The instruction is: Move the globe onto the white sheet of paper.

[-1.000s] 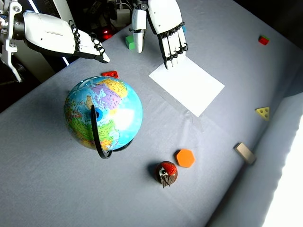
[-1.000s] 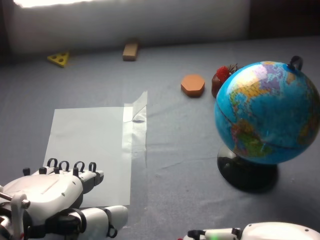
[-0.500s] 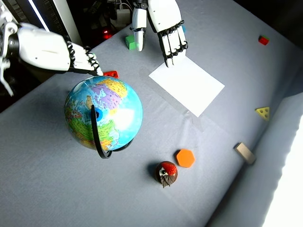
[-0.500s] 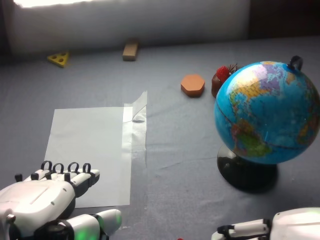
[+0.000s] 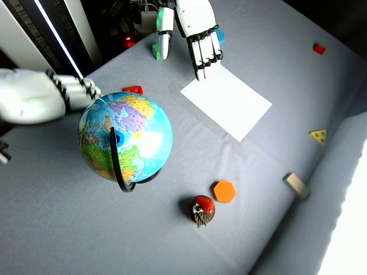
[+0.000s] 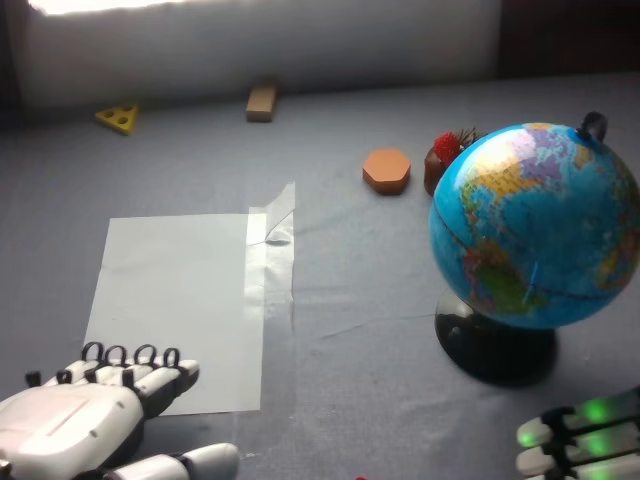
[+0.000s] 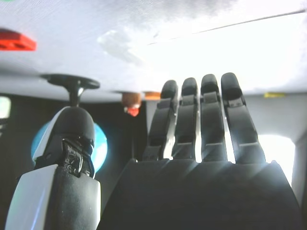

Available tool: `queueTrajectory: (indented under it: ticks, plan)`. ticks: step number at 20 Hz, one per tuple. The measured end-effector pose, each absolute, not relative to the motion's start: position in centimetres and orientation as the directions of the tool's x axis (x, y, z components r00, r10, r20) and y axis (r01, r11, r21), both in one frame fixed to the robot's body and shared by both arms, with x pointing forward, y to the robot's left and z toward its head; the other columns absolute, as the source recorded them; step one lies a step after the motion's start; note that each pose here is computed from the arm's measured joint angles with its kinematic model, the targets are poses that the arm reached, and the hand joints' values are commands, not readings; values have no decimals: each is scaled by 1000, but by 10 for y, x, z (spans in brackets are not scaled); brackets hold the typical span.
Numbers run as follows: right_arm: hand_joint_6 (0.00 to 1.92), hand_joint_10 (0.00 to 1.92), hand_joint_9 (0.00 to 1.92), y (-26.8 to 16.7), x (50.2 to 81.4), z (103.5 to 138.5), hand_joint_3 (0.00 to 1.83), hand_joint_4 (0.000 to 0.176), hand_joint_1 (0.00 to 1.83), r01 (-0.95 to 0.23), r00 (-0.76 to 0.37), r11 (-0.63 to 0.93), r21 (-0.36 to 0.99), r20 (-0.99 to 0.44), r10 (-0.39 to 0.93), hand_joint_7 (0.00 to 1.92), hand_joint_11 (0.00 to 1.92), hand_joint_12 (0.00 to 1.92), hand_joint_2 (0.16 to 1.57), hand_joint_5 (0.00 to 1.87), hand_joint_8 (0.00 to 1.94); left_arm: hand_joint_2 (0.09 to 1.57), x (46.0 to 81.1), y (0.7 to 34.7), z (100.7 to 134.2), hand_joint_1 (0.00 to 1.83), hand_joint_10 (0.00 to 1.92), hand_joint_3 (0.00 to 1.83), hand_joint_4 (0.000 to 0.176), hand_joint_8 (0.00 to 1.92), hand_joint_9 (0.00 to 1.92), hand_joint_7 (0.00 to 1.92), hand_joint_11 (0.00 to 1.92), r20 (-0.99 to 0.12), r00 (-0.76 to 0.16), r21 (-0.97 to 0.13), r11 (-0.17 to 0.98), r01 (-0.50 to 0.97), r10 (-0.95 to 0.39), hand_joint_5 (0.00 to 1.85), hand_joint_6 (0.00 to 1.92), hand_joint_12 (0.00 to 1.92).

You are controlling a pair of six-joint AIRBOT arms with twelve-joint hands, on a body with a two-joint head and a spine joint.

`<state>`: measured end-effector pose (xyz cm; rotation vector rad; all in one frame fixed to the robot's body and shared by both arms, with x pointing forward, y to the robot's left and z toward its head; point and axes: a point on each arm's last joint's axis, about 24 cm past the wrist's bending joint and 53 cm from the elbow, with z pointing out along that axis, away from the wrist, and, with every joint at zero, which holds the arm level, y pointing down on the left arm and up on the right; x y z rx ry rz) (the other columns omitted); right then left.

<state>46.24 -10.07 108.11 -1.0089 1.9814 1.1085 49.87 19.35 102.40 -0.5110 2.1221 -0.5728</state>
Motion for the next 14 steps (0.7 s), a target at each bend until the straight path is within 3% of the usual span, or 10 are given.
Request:
queueTrajectory:
  ticks: [3,14]
  plan:
    - [2,4,102,-111,468,1082,0,0,0,-860,-478,347,373,-827,-295,75,0,149,1188,66,1,1197,498,194,1024,0,1,0,0,0,103,107,0,-630,-548,-572,806,-152,-550,122,0,351]
    - [1,3,104,-157,533,1062,0,0,0,-848,-455,424,319,-848,-273,82,0,152,1188,63,2,1197,503,196,1032,0,0,0,0,0,102,105,0,-645,-519,-596,794,-117,-561,118,0,359]
